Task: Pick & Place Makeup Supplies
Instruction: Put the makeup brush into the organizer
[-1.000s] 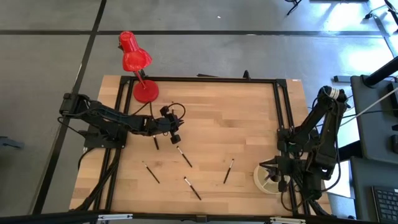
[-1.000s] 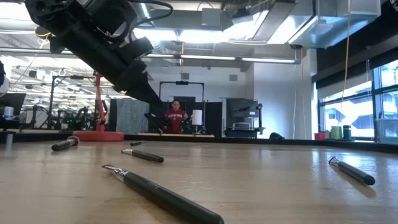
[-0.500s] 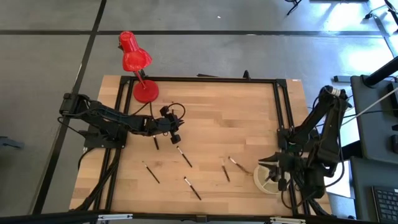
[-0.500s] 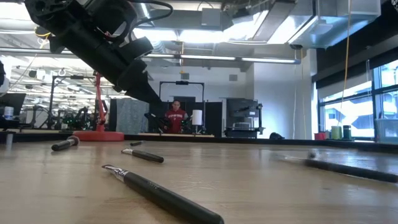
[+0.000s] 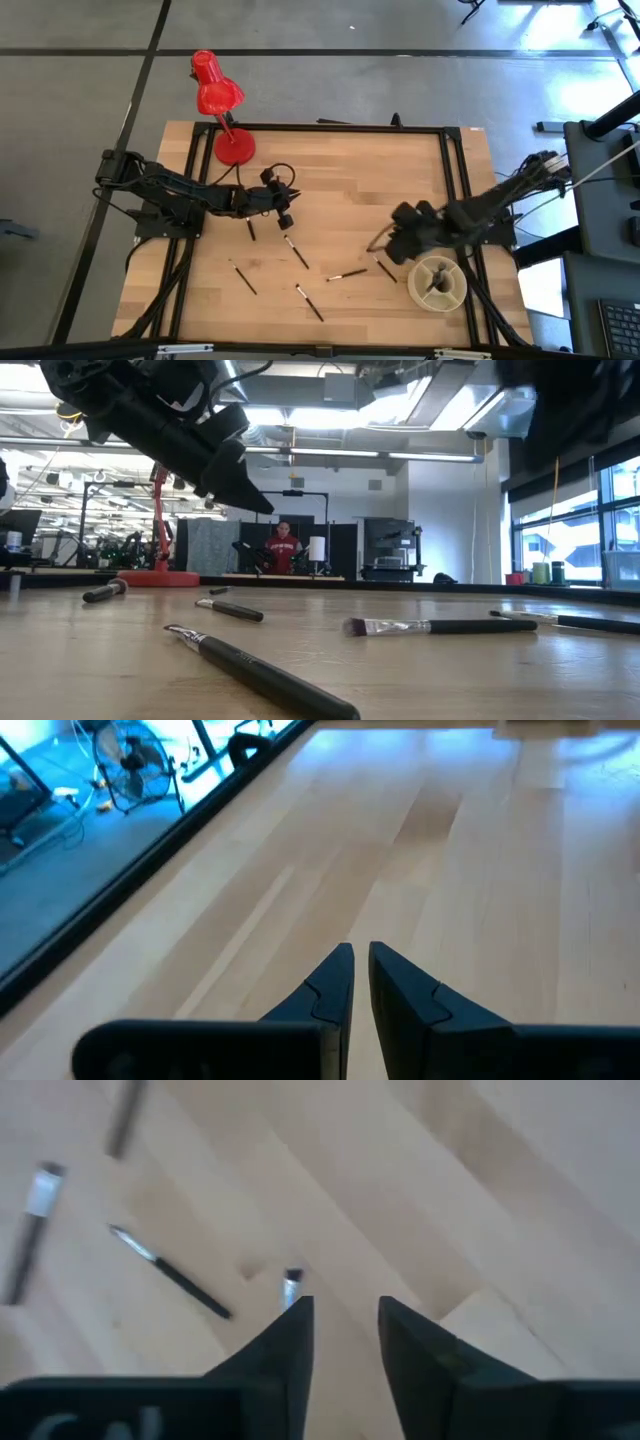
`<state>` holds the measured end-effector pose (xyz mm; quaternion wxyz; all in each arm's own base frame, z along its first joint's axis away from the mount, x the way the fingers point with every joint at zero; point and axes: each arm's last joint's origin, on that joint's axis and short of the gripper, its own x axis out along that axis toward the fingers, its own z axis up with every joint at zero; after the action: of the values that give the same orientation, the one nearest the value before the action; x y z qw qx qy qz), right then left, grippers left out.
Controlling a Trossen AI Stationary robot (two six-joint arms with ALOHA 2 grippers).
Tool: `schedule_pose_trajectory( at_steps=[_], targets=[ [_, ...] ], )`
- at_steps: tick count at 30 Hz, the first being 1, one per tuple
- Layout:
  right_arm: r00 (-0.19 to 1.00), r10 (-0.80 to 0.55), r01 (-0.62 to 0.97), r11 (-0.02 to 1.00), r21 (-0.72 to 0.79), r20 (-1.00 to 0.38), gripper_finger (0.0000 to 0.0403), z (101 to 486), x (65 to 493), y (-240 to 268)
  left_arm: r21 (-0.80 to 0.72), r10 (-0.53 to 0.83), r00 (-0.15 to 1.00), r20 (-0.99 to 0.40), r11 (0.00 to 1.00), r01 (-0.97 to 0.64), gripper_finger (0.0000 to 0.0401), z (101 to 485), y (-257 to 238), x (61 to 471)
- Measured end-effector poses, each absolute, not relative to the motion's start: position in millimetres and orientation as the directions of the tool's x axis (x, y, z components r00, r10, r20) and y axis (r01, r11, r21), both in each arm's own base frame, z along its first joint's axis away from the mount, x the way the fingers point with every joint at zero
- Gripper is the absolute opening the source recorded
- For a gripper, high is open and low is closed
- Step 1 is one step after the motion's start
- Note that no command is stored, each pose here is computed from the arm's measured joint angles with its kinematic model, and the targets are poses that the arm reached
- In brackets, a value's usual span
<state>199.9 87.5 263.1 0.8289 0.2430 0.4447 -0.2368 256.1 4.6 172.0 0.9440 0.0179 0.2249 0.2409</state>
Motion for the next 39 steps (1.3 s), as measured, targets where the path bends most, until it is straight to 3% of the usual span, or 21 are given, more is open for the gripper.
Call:
schedule_pose_trajectory(
  at_steps=[5, 14, 27, 31, 39],
  targets=[
    [0.37, -0.102, 0.614, 0.772, 0.161, -0.923, 0.0143, 227.2, 239.2, 80.7, 0.184, 0.469, 0.785, -0.404, 0.882, -0.433, 0.0031, 173.3, 5.4, 256.7],
    [0.258, 0.046, 0.564, 0.804, 0.189, -0.965, 0.0147, 170.3, 280.7, 80.8, 0.211, 0.48, 0.778, -0.404, 0.877, -0.432, 0.0031, 173.0, 5.8, 256.4],
    [0.253, 0.116, 0.523, 0.819, 0.237, -0.961, 0.0146, 143.5, 300.2, 74.4, 0.233, 0.493, 0.787, -0.372, 0.87, -0.434, 0.0031, 176.4, 8.7, 258.0],
    [0.236, 0.113, 0.535, 0.814, 0.226, -0.965, 0.0121, 140.1, 300.3, 74.5, 0.232, 0.492, 0.786, -0.374, 0.87, -0.435, 0.0031, 176.3, 10.1, 258.0],
    [0.245, 0.117, 0.553, 0.799, 0.238, -0.962, 0.0009, 140.5, 300.2, 76.8, 0.233, 0.494, 0.786, -0.373, 0.869, -0.436, 0.0031, 176.4, 10.3, 258.0]
  ],
)
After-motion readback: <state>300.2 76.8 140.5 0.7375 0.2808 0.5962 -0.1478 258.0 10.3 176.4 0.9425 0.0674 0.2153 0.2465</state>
